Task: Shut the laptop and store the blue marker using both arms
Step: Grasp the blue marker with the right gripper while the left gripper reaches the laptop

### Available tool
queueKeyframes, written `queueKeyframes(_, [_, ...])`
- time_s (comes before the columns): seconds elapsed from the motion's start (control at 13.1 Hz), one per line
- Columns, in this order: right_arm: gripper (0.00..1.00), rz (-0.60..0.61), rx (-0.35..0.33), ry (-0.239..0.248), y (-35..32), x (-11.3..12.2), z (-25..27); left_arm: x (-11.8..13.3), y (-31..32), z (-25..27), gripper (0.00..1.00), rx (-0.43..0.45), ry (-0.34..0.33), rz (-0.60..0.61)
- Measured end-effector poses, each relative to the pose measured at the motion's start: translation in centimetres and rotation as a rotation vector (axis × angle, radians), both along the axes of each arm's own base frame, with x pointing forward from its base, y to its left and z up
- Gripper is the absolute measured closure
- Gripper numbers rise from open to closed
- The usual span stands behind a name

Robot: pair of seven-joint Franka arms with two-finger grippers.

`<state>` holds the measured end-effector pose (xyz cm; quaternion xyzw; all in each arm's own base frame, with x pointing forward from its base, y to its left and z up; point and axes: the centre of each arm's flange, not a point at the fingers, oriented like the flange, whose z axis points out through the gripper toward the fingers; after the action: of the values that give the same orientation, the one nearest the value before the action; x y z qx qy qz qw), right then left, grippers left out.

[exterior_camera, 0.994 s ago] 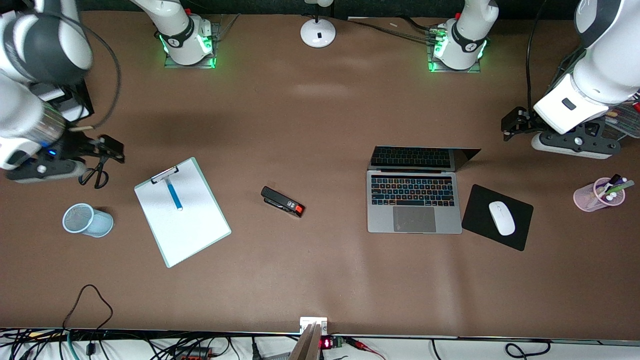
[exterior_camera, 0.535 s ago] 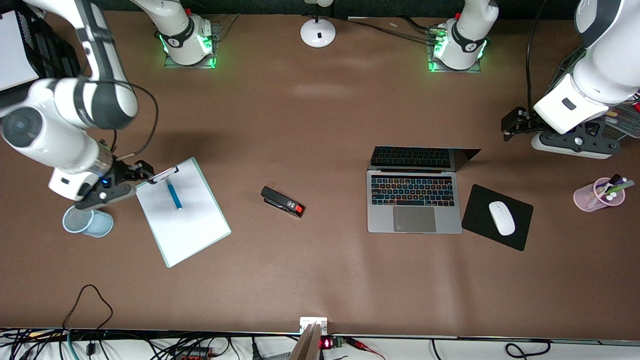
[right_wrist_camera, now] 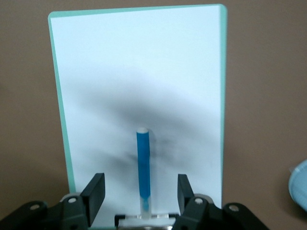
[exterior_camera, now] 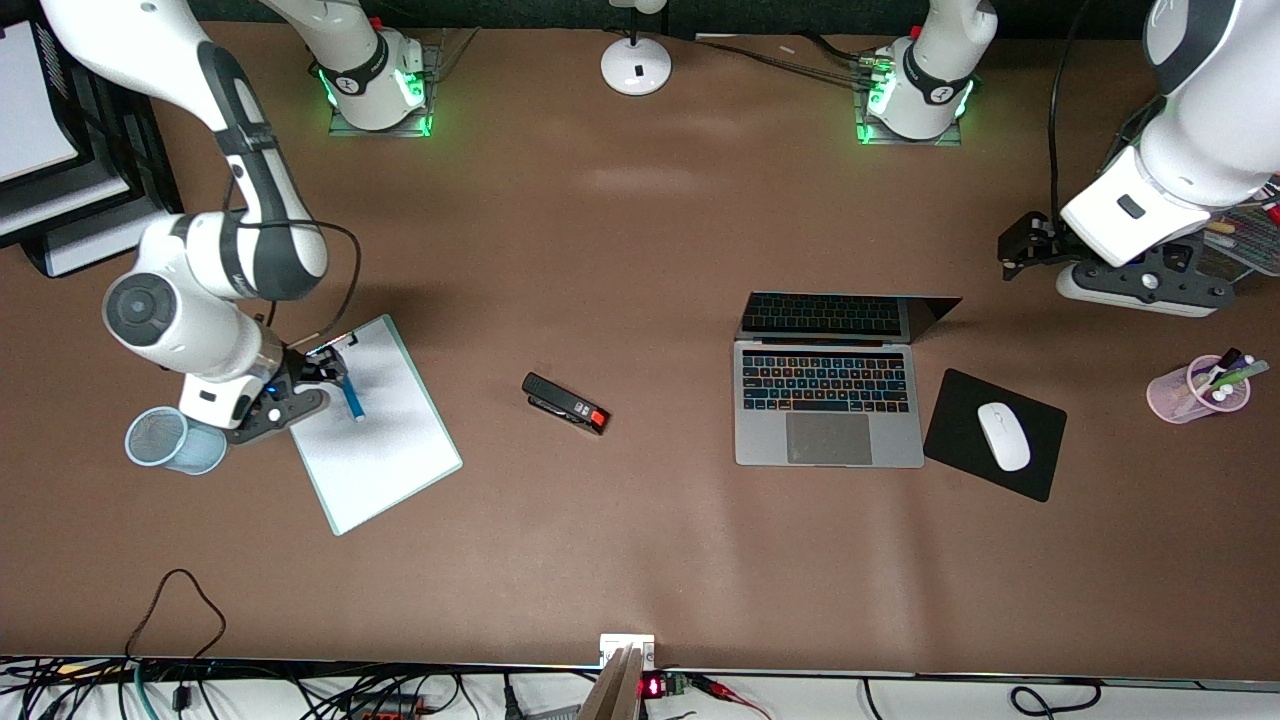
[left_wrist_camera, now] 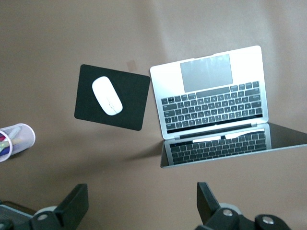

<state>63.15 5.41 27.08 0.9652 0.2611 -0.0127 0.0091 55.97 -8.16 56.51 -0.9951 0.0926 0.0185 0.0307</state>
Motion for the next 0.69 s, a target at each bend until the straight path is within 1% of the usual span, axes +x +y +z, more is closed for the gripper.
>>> queueKeyframes(0.08, [0.38,0.02,-0.001,0.0,0.0,0.1,-1.2,-0.1,-0.3,0.0,0.0,0.001,0.004,-0.005])
queueKeyframes(0.15, [0.38,0.038,-0.002,0.002,0.0,0.2,-2.4,-0.2,-0.6,0.1,0.0,0.001,0.009,-0.011])
queueKeyframes(0.31, [0.43,0.055,-0.004,0.01,0.1,0.1,-4.1,-0.5,-1.7,0.4,0.0,0.003,0.018,-0.026])
queueKeyframes(0.38, [0.43,0.062,-0.004,0.01,0.1,0.1,-4.6,-0.4,-1.9,0.5,0.0,0.002,0.019,-0.029])
queueKeyframes(0.54, [0.48,0.068,-0.004,0.009,0.1,0.1,-5.5,0.5,-1.9,-0.2,0.0,-0.002,0.029,-0.028])
queueKeyframes(0.61, [0.48,0.07,-0.004,0.007,0.2,0.2,-6.0,1.1,-1.9,-0.9,0.0,-0.005,0.04,-0.027])
queueKeyframes(0.69, [0.5,0.071,-0.004,0.006,0.2,0.2,-6.4,1.6,-1.9,-1.6,0.0,-0.006,0.052,-0.027])
